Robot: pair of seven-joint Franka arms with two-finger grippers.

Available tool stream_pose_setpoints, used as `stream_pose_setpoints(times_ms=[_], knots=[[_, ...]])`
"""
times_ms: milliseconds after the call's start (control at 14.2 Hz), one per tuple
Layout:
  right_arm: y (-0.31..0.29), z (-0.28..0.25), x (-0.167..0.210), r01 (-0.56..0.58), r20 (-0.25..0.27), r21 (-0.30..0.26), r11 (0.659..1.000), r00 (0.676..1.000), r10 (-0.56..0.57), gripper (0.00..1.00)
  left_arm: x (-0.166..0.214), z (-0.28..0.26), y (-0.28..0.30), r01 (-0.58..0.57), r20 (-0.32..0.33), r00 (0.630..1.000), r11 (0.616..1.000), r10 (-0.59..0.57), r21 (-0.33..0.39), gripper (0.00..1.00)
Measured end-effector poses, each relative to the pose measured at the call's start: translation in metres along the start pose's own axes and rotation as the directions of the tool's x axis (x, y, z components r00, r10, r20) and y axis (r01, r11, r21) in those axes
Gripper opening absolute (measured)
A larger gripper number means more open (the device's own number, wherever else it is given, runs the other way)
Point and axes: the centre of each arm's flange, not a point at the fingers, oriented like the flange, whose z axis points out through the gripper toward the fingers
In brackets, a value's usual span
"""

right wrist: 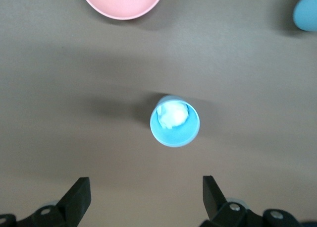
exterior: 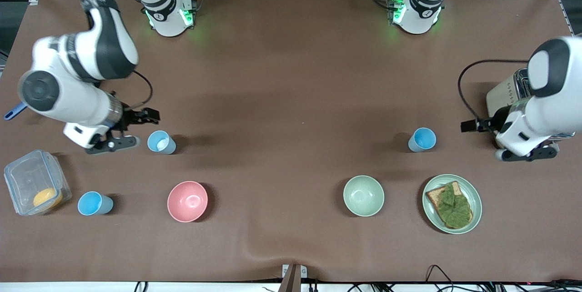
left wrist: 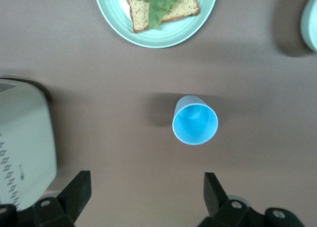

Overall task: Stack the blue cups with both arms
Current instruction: 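Reach the right gripper to one blue cup while the left gripper reaches another, then close the right gripper on its blue cup while the left gripper grasps its cup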

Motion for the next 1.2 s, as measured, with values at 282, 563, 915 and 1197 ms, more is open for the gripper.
stream_pose_setpoints(times_ms=[282,563,915,1197], knots=[[-0.006,0.066,0.001,0.007,-0.050,-0.005,1.000,0.999,-0.008,1.00,0.025,0.046,0.007,0.002,0.006,1.000,1.000,-0.002,-0.005,1.00],[-0.021,0.119,-0.002,0.009,-0.079,-0.012,1.000,0.997,-0.010,1.00,0.040,0.075,0.019,-0.013,-0.008,1.000,1.000,0.013,-0.008,1.00],[-0.020,0.160,-0.003,0.010,-0.051,-0.035,0.999,0.999,-0.012,0.76,0.039,0.074,0.066,-0.087,-0.025,0.996,0.996,0.087,0.011,1.00],[-0.017,0.170,-0.001,0.009,-0.036,-0.037,0.999,0.999,-0.010,0.31,0.040,0.065,0.069,-0.083,-0.038,0.996,0.996,0.083,0.013,1.00]])
